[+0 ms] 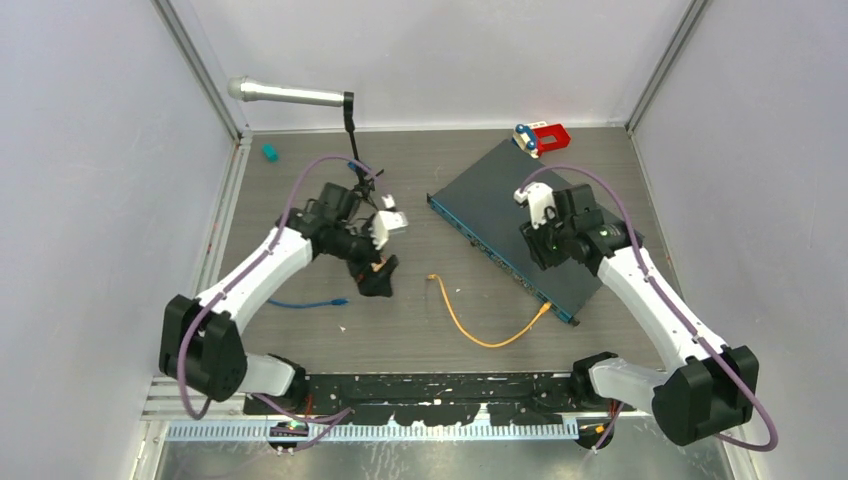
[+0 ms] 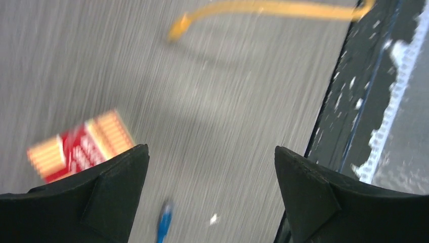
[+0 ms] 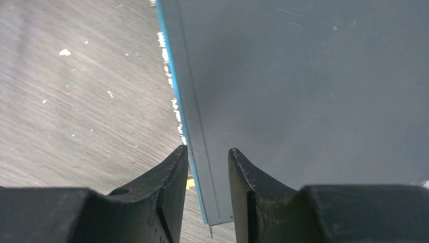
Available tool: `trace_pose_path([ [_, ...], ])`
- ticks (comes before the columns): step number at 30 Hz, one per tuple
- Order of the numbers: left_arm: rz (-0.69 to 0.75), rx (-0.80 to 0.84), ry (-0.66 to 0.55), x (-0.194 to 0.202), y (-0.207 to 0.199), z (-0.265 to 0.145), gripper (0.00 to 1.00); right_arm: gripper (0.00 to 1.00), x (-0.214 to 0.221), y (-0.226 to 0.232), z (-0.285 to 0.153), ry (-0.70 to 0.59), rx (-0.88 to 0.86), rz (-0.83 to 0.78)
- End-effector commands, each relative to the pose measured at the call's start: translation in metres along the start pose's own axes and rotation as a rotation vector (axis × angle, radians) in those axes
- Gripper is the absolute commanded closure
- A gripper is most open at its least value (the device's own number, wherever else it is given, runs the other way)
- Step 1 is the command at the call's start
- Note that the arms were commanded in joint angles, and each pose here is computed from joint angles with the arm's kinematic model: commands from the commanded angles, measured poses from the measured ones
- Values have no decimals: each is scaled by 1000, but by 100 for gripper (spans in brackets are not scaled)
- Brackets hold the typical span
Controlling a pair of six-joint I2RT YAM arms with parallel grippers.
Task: Pull the plug from the switch port
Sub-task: Place the connector at the center of the board, then pull the connector from the switch port.
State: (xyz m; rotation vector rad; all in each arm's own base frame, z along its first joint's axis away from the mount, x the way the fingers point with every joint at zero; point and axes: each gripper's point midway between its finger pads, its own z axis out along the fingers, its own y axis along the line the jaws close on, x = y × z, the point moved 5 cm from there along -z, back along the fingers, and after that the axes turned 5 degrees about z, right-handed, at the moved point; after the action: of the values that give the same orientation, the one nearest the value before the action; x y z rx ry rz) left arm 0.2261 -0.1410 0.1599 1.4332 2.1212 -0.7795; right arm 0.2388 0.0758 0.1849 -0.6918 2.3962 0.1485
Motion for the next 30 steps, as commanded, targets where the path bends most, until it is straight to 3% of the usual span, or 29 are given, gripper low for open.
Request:
trace_pose_path([
  [1,45,-58,-274,-94,-18,12,3,60,-5,-16,-6,-36,31,122],
  [5,-86,40,-313,-138,-23,52,8,60,-3,-30,-9,-34,82,195],
  [11,-176,196,-241,-164,-53,131,13,60,6,-51,-13,-23,156,288],
  [20,-380,329,-245,-174,-87,219,19,60,23,-72,-17,-14,194,409],
  [26,-475,363,-246,-165,-102,258,33,60,26,-75,-17,-16,186,428],
  [30,-581,379,-312,-157,-100,279,40,60,25,-74,-19,-25,175,433],
])
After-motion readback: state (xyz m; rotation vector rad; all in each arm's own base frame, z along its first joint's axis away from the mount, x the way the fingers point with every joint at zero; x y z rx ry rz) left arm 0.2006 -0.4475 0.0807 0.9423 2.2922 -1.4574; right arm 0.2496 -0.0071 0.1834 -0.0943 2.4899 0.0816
